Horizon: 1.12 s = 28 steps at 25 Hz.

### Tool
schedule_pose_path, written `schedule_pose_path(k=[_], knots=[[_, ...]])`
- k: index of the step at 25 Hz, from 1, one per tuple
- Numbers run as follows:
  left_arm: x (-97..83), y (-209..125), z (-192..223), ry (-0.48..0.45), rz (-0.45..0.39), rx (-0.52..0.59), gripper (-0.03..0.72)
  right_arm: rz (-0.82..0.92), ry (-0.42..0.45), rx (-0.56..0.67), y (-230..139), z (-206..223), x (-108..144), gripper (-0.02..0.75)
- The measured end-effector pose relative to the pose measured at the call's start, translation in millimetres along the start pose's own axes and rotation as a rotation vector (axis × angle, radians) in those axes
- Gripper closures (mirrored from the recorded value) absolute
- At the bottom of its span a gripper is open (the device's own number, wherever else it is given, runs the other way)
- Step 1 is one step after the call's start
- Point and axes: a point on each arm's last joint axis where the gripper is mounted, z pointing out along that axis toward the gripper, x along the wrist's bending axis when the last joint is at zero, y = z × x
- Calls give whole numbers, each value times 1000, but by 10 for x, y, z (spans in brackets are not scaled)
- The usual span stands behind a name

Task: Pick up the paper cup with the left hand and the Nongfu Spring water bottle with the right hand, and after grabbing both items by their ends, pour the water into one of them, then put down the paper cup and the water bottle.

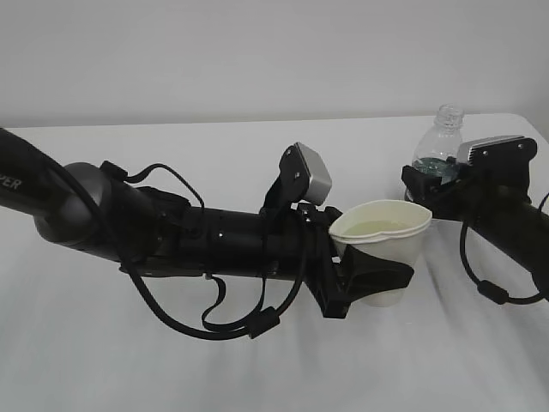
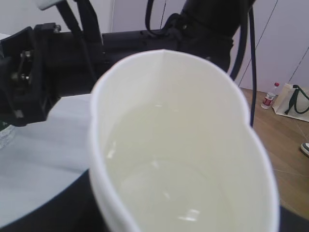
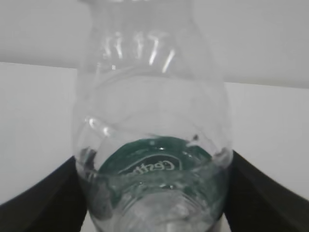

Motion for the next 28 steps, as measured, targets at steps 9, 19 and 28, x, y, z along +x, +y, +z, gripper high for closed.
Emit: schedule_pose_path(k=[9, 19, 28], knots=[[0, 0, 0, 0, 0, 0, 295, 13, 1, 45, -6, -249, 66, 140], [0, 0, 0, 0, 0, 0, 295, 40, 3, 85, 58, -633, 165, 140], [0, 0, 0, 0, 0, 0, 295, 33, 43, 60, 277, -1095, 313, 140]])
